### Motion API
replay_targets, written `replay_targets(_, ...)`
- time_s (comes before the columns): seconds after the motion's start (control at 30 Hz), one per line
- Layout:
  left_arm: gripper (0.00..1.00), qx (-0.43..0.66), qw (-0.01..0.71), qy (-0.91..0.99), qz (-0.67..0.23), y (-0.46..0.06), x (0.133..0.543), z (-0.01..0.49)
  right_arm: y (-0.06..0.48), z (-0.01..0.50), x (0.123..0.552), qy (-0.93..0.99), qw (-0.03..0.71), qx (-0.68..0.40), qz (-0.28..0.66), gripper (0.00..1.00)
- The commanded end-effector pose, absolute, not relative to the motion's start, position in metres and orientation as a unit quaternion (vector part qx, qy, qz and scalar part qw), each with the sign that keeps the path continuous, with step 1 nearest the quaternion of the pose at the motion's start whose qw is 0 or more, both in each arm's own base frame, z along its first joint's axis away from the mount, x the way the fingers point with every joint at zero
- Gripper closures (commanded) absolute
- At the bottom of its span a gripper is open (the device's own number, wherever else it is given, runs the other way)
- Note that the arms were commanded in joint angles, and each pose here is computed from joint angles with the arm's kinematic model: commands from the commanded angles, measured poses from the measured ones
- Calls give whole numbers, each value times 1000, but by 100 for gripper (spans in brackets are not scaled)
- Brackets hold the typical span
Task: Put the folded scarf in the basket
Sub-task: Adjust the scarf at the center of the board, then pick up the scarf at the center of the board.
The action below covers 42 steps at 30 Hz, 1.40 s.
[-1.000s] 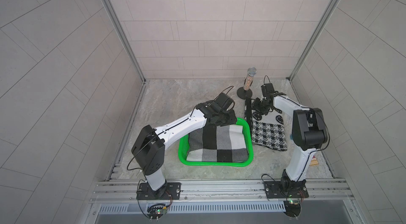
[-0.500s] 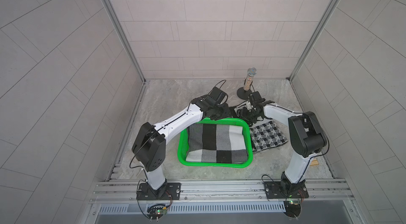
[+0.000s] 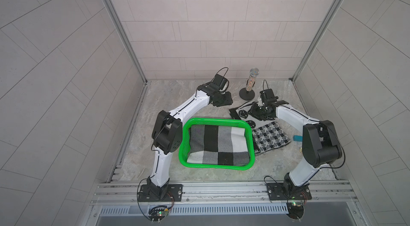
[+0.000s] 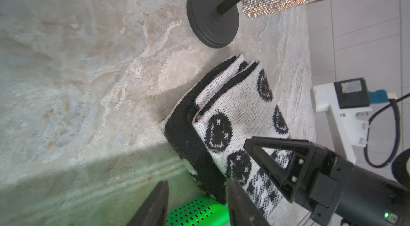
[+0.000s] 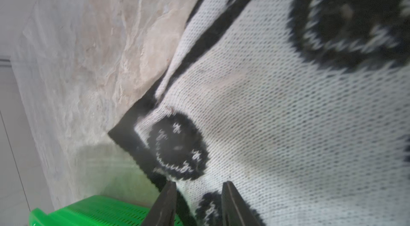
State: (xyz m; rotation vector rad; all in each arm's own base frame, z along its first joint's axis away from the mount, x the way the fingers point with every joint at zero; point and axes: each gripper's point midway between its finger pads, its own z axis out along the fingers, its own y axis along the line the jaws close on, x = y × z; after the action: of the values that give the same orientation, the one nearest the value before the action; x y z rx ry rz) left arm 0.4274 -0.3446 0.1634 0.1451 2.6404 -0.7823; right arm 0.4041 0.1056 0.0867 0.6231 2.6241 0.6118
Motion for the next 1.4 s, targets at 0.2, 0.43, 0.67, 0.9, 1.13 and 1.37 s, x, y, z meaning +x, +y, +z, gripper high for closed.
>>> replay_targets(0.2,47,149,151,945,-250,-357,441,119,141,42,421,946,133,178,237,64)
replay_targets(0.43,40,172,153,944,-235,-353,454,98,147,50,409,948,150,127,250,65)
replay_targets(0.67,28,226,140,941,-210,-350,464,78,125,100,401,939,207,147,231,51)
replay_targets(0.9,17,260,112,927,-247,-365,468,56,74,118,350,921,233,259,175,35)
replay_targets(1.13,15,253,98,915,-298,-383,469,39,33,118,288,899,251,329,143,28)
replay_targets(1.37,19,261,81,915,-295,-398,455,23,8,92,263,883,227,385,141,25)
